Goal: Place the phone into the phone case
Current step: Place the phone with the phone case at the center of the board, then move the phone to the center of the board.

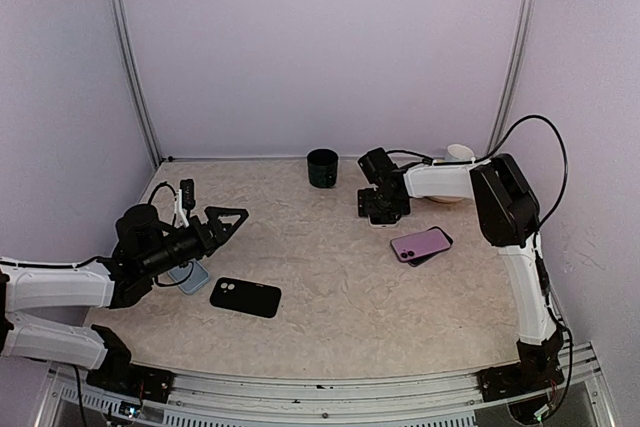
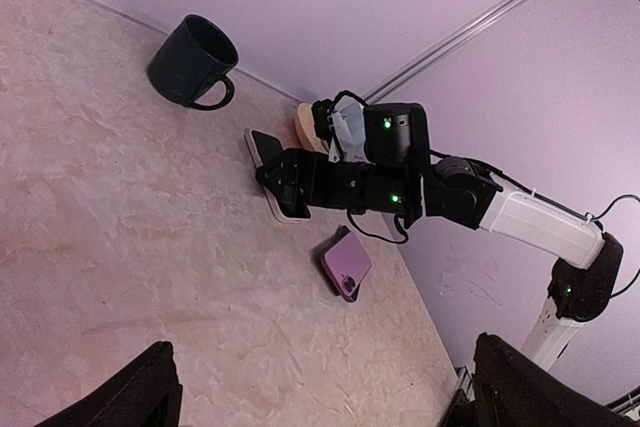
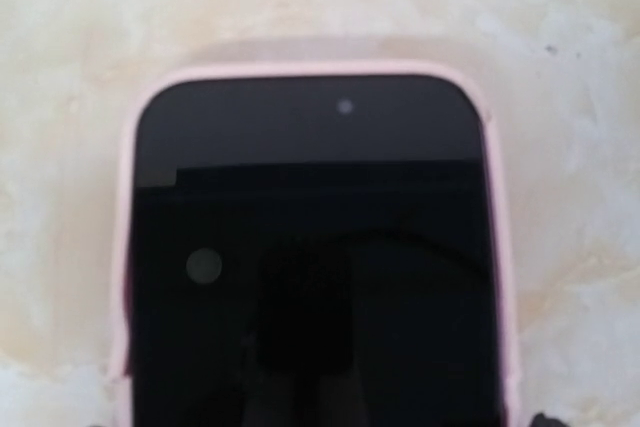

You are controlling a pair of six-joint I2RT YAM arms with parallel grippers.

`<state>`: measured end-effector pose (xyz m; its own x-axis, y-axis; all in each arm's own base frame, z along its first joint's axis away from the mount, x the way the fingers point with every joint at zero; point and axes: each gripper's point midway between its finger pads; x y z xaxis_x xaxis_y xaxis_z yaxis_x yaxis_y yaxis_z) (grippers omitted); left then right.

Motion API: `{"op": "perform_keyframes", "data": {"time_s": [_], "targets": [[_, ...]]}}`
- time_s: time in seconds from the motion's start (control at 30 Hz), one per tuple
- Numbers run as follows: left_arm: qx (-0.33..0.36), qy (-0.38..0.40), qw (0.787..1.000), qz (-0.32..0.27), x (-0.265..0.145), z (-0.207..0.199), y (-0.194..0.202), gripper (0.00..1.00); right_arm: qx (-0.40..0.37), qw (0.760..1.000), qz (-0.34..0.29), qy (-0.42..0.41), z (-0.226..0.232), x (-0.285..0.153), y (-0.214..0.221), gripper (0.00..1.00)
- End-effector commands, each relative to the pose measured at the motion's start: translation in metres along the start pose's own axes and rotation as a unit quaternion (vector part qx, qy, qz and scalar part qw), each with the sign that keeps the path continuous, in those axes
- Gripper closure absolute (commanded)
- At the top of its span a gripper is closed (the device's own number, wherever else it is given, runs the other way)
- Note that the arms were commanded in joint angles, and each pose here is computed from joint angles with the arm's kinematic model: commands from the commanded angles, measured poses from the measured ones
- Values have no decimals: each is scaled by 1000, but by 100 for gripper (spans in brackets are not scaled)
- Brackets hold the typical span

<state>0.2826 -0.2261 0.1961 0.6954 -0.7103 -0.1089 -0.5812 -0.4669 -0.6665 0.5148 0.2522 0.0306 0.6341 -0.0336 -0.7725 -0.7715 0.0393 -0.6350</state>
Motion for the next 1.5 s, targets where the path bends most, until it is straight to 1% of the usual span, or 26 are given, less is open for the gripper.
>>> {"op": "perform_keyframes", "data": {"time_s": [0.0, 0.1, 0.23, 0.47, 0.63, 0.73, 0.9, 1.1, 1.17, 1.2, 1.3, 1.37, 1.47], "targets": [[1, 2, 1000, -19, -2, 1, -7, 1, 8, 1000, 4, 3, -3, 6, 1, 9], [2, 2, 1000, -19, -3, 1, -6, 1, 7, 1000, -4, 3, -3, 1, -6, 6], [5, 2, 1000, -18, -3, 1, -6, 1, -1, 1000, -25, -6, -2, -18, -24, 1], [22, 7, 1000, -18, -3, -3, -8, 1, -30, 996, -65, -49, -1, -67, -49, 0], [30, 17, 999, -6, 6, -11, -4, 1, -45, 995, -74, -58, -14, -93, -43, 0], [38, 29, 999, 4, 16, -24, -1, 1, -46, 994, -76, -70, -22, -107, -34, 0], [64, 41, 996, 49, 49, -43, 21, 1, -33, 994, -54, -85, -46, -112, -8, 0], [62, 60, 991, 106, 97, -54, 55, 1, 6, 994, -39, -101, -82, -113, 14, 0], [61, 75, 987, 125, 112, -62, 67, 1, 19, 994, -42, -96, -95, -115, 17, 0], [57, 75, 986, 141, 122, -59, 78, 1, 24, 994, -43, -94, -101, -116, 21, 0], [48, 98, 981, 162, 144, -71, 91, 1, 40, 993, -52, -95, -116, -122, 24, 0], [36, 104, 977, 180, 159, -69, 108, 1, 50, 992, -60, -99, -125, -126, 26, 0], [16, 128, 973, 191, 179, -79, 117, 1, 70, 990, -68, -104, -139, -129, 28, 0]]}}
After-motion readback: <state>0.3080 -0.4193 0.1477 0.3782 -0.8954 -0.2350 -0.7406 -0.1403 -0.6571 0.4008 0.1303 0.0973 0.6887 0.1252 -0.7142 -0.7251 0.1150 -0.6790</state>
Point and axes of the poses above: each gripper's point midway between its finger pads, its own x axis out along the fingers, its own z axis along the line the jaws close on, y = z × x, and after that the axes turned 2 degrees about x, right-handed
